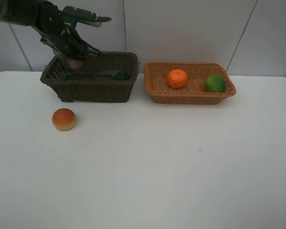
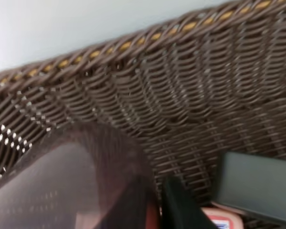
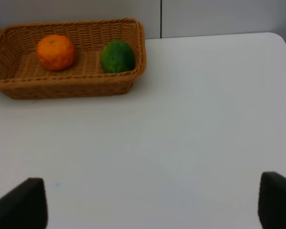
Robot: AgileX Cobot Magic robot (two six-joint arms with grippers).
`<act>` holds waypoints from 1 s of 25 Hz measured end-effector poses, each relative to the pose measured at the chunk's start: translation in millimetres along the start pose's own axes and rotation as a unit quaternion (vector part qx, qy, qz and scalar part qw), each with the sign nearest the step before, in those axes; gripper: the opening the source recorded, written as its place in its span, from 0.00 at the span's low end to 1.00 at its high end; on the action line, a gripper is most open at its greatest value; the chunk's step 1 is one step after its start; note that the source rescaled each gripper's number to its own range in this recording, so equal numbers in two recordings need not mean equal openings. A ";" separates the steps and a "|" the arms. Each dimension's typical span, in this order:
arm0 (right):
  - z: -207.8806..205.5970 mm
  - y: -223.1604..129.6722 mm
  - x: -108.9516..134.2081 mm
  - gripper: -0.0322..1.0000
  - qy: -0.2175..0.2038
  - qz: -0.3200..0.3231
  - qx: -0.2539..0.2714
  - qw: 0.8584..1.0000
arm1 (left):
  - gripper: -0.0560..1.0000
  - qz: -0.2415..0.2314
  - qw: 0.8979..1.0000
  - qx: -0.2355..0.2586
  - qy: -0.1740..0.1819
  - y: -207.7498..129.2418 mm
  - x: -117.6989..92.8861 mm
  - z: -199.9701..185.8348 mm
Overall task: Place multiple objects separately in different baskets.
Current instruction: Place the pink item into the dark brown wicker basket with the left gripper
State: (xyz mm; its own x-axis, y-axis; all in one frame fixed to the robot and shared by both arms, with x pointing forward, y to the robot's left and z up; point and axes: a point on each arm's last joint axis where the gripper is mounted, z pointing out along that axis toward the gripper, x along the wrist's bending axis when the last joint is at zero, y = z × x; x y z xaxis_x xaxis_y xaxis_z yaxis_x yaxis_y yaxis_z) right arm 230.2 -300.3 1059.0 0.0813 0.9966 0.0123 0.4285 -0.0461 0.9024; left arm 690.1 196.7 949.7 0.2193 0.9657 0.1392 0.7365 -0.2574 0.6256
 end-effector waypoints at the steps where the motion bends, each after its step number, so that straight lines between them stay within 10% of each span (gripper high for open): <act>1: 0.0 0.0 0.0 0.92 0.000 0.000 0.000 1.000 | 0.06 0.000 1.000 0.004 0.000 -2.7 0.3 4.6; 14: 0.0 0.0 0.0 0.92 0.000 0.000 0.000 1.000 | 0.10 -0.019 1.000 0.018 -0.003 -16.0 5.9 27.6; 21: 0.0 0.0 0.0 0.92 0.000 0.000 0.000 1.000 | 0.84 -0.030 0.999 0.015 -0.007 -14.8 5.3 26.3; 25: 0.0 0.0 0.0 0.92 0.000 0.000 0.000 1.000 | 0.99 -0.031 0.999 0.009 -0.006 -10.0 6.7 18.7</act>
State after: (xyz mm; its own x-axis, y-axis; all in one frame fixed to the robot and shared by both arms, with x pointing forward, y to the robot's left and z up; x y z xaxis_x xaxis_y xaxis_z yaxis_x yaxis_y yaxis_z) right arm 230.2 -300.3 1059.0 0.0813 0.9966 0.0123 0.4285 -0.0461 0.9024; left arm 696.2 205.1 930.0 0.1807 0.9793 0.0909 0.7600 -0.1977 0.6191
